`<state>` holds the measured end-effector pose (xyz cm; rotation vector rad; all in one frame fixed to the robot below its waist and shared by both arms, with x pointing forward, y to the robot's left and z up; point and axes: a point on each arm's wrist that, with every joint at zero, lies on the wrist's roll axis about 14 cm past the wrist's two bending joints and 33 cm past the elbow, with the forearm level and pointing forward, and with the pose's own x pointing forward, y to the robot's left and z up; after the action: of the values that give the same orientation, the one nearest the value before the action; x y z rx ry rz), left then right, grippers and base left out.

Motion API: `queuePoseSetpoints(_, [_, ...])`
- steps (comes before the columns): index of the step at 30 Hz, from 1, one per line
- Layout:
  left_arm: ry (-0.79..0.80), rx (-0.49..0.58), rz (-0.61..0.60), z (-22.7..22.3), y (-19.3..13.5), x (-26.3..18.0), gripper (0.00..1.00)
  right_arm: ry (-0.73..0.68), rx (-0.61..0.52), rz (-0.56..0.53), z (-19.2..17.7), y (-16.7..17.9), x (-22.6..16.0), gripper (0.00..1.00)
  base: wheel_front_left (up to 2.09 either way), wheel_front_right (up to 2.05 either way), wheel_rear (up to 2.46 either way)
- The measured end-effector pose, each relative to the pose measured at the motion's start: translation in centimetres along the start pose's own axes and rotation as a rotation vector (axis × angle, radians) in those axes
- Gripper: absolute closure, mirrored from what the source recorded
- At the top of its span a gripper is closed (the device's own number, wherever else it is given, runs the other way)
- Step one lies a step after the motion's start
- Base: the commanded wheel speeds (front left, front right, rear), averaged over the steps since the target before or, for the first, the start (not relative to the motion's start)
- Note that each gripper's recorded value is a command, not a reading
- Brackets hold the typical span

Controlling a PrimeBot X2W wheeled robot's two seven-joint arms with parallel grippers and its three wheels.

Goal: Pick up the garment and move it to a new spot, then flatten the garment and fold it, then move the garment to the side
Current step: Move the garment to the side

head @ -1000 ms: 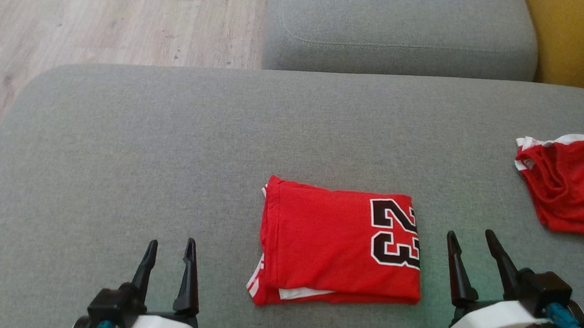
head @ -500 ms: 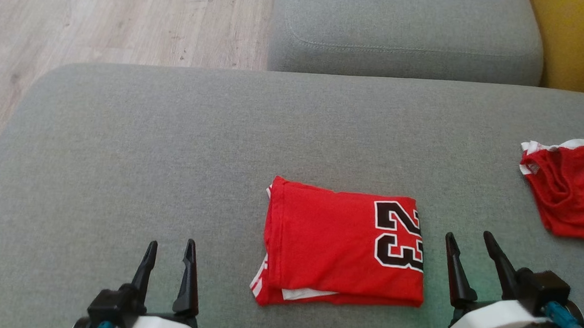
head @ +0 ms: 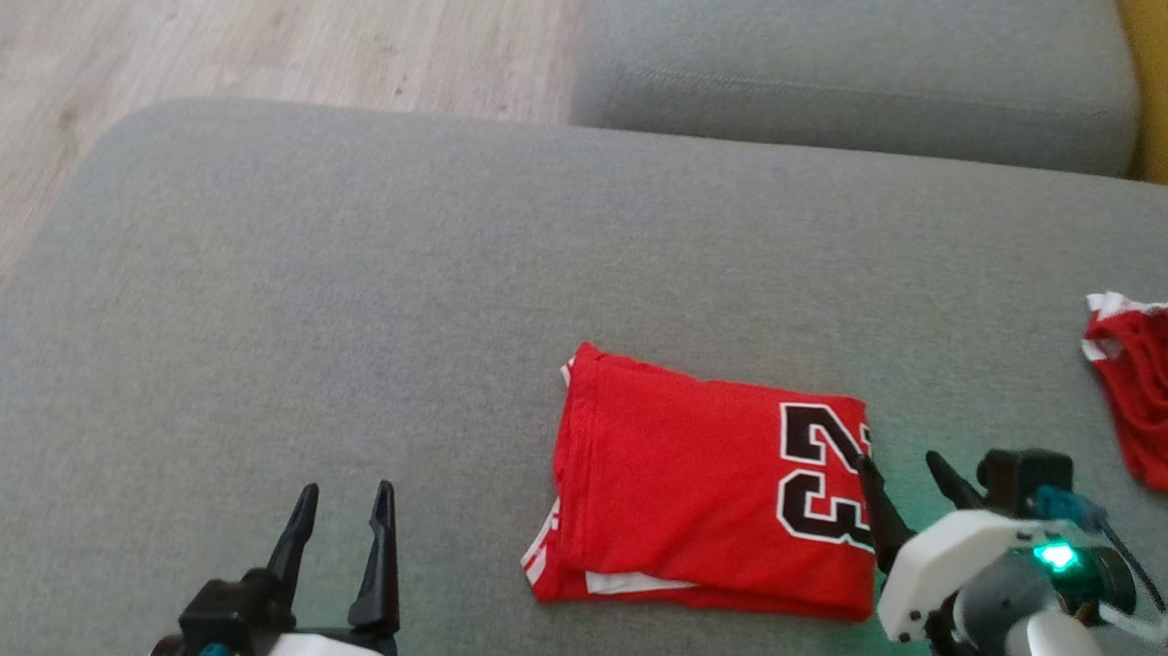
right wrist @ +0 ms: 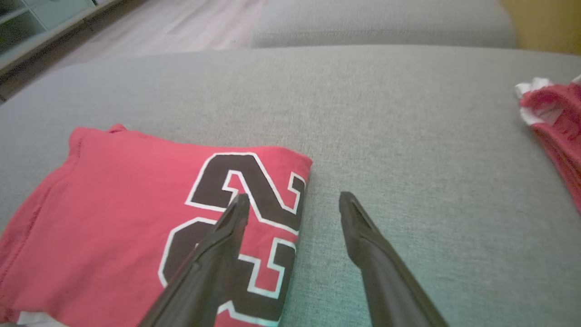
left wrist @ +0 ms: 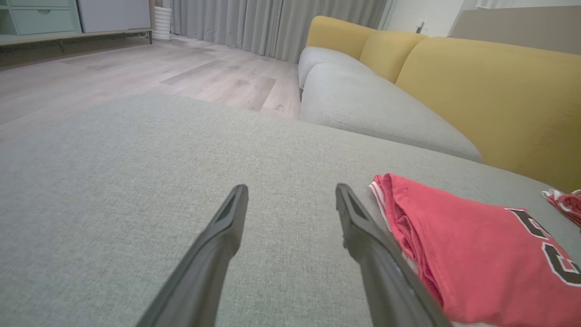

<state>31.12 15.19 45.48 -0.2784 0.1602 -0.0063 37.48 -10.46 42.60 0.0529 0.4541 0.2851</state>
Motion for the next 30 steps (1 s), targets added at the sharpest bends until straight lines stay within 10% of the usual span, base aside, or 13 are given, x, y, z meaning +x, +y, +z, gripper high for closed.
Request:
queuePoseSetpoints(12, [0.061, -0.036, 0.089, -2.0, 2.0, -0.3, 0.00, 0.318, 0.003, 0.047, -4.8, 1.0, 3.6, 0.00, 0.00, 0.00, 0.00])
queuePoseSetpoints(13, [0.061, -0.038, 0.090, -2.0, 2.1, -0.3, 0.00, 0.322, 0.003, 0.051, -4.7, 1.2, 3.8, 0.07, 0.00, 0.00, 0.00])
queuePoseSetpoints(14, [0.065, -0.040, 0.090, -2.1, 2.1, -0.3, 0.00, 0.324, 0.010, 0.056, -4.7, 1.3, 3.9, 0.56, 0.00, 0.00, 0.00])
queuePoseSetpoints(16, [0.069, -0.041, 0.089, -2.2, 2.0, -0.1, 0.00, 0.325, 0.016, 0.060, -4.6, 1.3, 4.0, 0.98, 0.00, 0.00, 0.00])
queuePoseSetpoints(30, [0.058, -0.004, -0.098, -1.5, -3.1, 4.6, 0.00, 0.146, 0.014, -0.128, 1.1, -6.4, 3.5, 1.00, 0.00, 0.00, 0.00])
